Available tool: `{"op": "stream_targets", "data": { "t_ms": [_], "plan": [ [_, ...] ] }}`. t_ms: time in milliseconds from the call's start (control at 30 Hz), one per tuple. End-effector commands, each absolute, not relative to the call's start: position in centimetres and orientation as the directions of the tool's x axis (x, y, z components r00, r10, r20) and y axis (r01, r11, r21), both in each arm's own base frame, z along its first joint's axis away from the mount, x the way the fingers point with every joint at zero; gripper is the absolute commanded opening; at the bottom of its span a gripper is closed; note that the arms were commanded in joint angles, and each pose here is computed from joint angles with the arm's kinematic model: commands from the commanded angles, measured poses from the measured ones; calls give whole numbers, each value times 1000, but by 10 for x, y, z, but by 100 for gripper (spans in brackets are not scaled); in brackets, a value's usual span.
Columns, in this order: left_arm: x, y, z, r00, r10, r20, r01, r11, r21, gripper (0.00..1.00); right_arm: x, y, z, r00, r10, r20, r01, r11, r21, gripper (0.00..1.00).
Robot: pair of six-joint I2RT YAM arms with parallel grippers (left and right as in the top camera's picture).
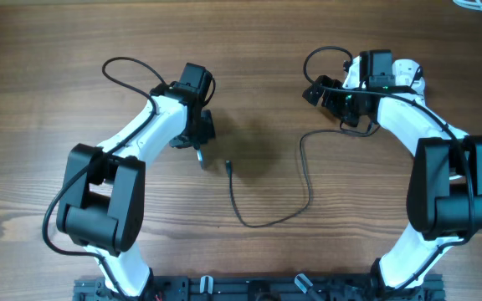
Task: Plug charger to phone and switch on socket
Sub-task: 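Lift the phone with the left gripper, move it left and tilt upright, then reach the right gripper to the black cable connector on the table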
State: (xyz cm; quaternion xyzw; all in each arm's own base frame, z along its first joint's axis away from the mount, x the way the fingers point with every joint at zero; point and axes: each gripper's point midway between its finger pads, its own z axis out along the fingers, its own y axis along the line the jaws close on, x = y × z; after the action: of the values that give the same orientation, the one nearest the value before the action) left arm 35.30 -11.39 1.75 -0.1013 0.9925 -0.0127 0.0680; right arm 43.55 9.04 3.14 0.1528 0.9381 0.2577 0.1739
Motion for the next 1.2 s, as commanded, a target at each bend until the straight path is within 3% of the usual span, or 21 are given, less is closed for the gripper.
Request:
{"op": "stream_targets", "data": {
  "t_ms": [0, 100, 167, 533, 800, 933, 1167],
  "plan": [
    [346, -109, 6, -973, -195, -125, -195, 981, -14, 13, 435, 90, 25, -893, 383, -237, 212, 822, 529, 100],
    [346, -109, 6, -973, -196, -124, -195, 981, -14, 13, 435, 90, 25, -893, 383, -237, 212, 822, 529, 100],
    [345, -109, 6, -973, -195, -119, -195, 981, -11, 4, 435, 90, 25, -893, 382, -237, 211, 822, 529, 100],
    [356, -117, 42, -958, -205, -198, -187, 976, -107, 4, 435, 90, 25, -893, 382, -237, 211, 822, 529, 100],
    [367, -134, 101, -948, -266, -177, -155, 866, -475, 4, 435, 90, 25, -893, 382, -237, 212, 822, 528, 100],
    [364, -142, 125, -972, -188, -144, -36, 716, -697, 4, 435, 90, 25, -893, 382, -237, 212, 822, 528, 100],
    [361, -120, 140, -971, -182, -155, 20, 584, -811, 4, 435, 90, 25, -887, 405, -221, 237, 810, 536, 100]
  ]
}}
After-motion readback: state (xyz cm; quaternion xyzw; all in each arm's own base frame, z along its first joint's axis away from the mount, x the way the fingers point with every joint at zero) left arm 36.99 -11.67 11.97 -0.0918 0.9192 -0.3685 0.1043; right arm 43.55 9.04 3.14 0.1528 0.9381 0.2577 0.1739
